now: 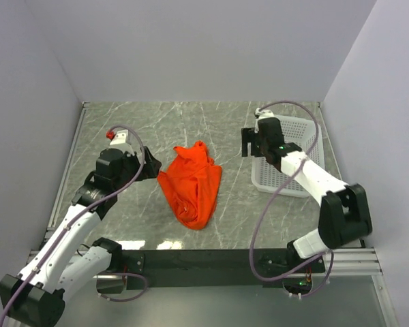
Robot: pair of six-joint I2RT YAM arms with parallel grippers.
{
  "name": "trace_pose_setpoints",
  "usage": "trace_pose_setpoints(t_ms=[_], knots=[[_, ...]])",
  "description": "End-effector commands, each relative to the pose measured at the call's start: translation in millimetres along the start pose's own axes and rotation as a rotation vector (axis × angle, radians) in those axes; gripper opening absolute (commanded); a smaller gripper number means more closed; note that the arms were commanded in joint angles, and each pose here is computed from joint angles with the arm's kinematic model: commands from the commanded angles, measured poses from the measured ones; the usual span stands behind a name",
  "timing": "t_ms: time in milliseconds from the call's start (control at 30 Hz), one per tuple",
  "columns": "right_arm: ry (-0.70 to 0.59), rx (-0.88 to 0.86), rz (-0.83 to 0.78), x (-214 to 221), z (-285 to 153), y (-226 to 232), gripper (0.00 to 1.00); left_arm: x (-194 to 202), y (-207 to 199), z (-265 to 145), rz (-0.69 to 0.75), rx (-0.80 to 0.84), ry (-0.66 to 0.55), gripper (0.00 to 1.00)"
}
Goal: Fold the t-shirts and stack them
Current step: Move the tshirt to the center of the board
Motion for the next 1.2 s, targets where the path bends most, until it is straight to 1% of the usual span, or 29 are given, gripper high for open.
trace_pose_setpoints(t_ms=[0, 33, 67, 100, 200, 233, 267, 300, 400, 467, 500, 600, 633, 700, 867, 900, 1033, 1167], knots=[[-0.009, 0.167, 0.019, -9.5, 16.3, -4.6, 0.86, -5.5, 5.3, -7.3, 0.046, -0.032, -0.059, 0.94], [0.019, 0.166, 0.011, -5.6, 20.3, -3.8, 0.8, -7.5, 5.8, -10.2, 0.048, -0.035, -0.075, 0.94], [0.029, 0.181, 0.0, -5.3, 24.0, -5.5, 0.79, -8.3, 6.4, -10.8, 0.048, -0.041, -0.081, 0.94], [0.044, 0.2, -0.008, -2.4, 29.9, -7.3, 0.73, -9.8, 6.1, -11.9, 0.049, -0.04, -0.088, 0.94], [0.07, 0.221, -0.04, 4.4, 38.5, -10.1, 0.63, -12.0, 5.6, -13.4, 0.056, -0.037, -0.102, 0.95], [0.08, 0.232, -0.048, 6.7, 40.3, -11.6, 0.57, -12.7, 5.4, -13.2, 0.056, -0.036, -0.103, 0.95], [0.092, 0.24, -0.062, 9.4, 43.0, -13.0, 0.54, -12.5, 5.7, -13.2, 0.058, -0.039, -0.101, 0.94], [0.098, 0.247, -0.071, 10.7, 44.3, -14.6, 0.49, -13.6, 5.4, -13.7, 0.06, -0.036, -0.104, 0.94], [0.099, 0.284, -0.109, 12.8, 45.3, -20.2, 0.4, -12.6, 3.6, -14.6, 0.06, -0.021, -0.1, 0.94], [0.092, 0.314, -0.14, 9.9, 41.8, -27.0, 0.35, -14.2, 2.7, -16.6, 0.058, -0.014, -0.113, 0.94], [0.09, 0.319, -0.143, 9.7, 40.7, -30.5, 0.28, -14.2, 3.1, -17.1, 0.059, -0.017, -0.115, 0.94], [0.095, 0.322, -0.137, 4.2, 38.1, -43.0, 0.19, -16.1, 2.1, -19.4, 0.057, -0.01, -0.128, 0.94], [0.107, 0.32, -0.178, 2.5, 36.8, -48.5, 0.18, -16.0, 1.7, -19.8, 0.059, -0.005, -0.129, 0.94], [0.112, 0.294, -0.193, -6.2, 35.8, -55.8, 0.14, -15.9, 1.2, -19.5, 0.057, -0.002, -0.128, 0.95], [0.124, 0.279, -0.29, -29.2, 34.6, -64.0, 0.11, -16.7, 0.2, -20.9, 0.059, 0.006, -0.133, 0.94], [0.142, 0.265, -0.297, -30.4, 35.1, -68.4, 0.08, -16.8, 0.1, -21.3, 0.06, 0.009, -0.135, 0.95], [0.146, 0.257, -0.367, -41.6, 42.5, -89.6, 0.06, -16.7, -0.6, -21.5, 0.062, 0.016, -0.136, 0.95], [0.139, 0.292, -0.392, -53.3, 54.1, -106.8, 0.06, -16.8, -1.6, -21.6, 0.064, 0.024, -0.137, 0.94]])
Point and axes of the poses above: each gripper's point midway between its finger pads, its own z axis out along the fingers, its own y axis along the line the jaws close on, x = y × z, the point moved 6 cm from there along -z, back along the fingers, and after that the axes turned 3 degrees about z, right-handed, at the moved point
